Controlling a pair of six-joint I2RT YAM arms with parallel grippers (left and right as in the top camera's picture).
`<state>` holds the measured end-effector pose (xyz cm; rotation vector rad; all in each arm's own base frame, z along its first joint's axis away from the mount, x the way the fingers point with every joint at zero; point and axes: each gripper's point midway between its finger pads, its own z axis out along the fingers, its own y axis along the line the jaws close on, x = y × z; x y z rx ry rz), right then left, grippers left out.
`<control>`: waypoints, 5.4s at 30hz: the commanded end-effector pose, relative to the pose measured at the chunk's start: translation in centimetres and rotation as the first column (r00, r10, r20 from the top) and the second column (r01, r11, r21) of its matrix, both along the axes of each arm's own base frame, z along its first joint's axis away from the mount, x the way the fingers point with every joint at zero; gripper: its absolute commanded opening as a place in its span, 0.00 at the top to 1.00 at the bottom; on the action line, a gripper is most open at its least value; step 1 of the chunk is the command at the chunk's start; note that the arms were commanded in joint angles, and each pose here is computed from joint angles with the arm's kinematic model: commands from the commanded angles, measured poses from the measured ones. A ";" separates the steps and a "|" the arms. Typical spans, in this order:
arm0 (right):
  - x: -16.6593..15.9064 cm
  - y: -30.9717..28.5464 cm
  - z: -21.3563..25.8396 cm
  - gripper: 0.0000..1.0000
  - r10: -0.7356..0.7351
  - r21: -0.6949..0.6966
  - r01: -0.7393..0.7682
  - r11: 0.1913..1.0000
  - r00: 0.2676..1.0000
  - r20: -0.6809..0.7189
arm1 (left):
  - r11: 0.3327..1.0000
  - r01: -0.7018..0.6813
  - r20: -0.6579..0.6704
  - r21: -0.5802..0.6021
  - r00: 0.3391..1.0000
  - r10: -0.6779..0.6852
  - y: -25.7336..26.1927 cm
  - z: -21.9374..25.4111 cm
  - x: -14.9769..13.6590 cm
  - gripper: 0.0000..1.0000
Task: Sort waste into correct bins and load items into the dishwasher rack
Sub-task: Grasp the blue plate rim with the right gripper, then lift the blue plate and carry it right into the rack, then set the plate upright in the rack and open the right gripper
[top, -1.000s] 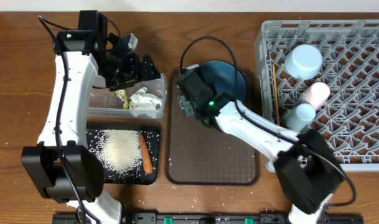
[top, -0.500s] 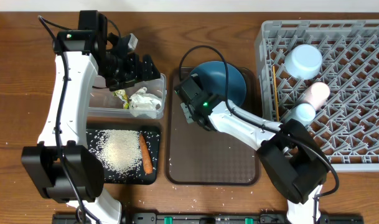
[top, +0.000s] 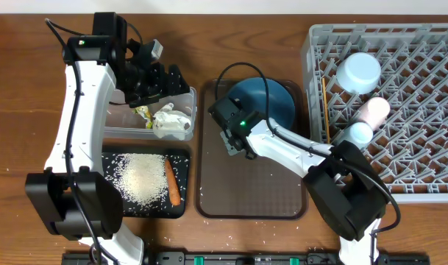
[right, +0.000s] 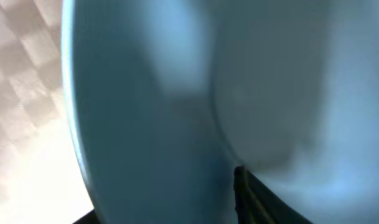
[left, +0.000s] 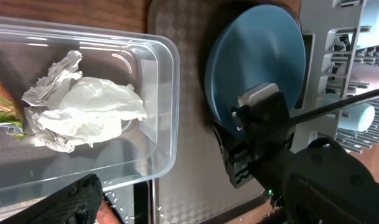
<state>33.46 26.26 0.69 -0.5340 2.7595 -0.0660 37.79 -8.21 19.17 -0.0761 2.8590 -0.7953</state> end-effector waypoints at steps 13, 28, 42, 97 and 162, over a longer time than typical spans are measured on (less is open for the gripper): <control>0.2 0.4 -0.2 0.65 0.009 0.001 -0.009 1.000 1.000 0.003 | 1.000 -0.004 -0.015 0.008 1.000 0.005 0.2 -0.4 -0.1 0.05; 1.5 1.6 0.5 0.78 0.063 0.030 -0.065 0.997 0.996 0.064 | 1.000 -0.004 -0.015 0.008 1.000 0.005 0.2 -0.4 -0.1 0.05; 1.8 1.9 2.7 0.91 0.128 0.028 -0.131 0.991 0.987 0.102 | 1.000 -0.004 -0.015 0.008 1.000 0.005 0.2 -0.4 -0.1 0.05; 5.5 -34.8 32.7 0.99 -0.282 0.920 -0.293 0.262 0.888 0.363 | 1.000 -0.005 -0.015 0.008 1.000 0.005 0.2 -0.4 -0.1 0.05; -2.2 -40.9 17.9 0.55 -0.662 0.654 0.746 0.128 0.555 -0.504 | 1.000 -0.004 -0.015 0.008 1.000 0.005 0.2 -0.4 -0.1 0.05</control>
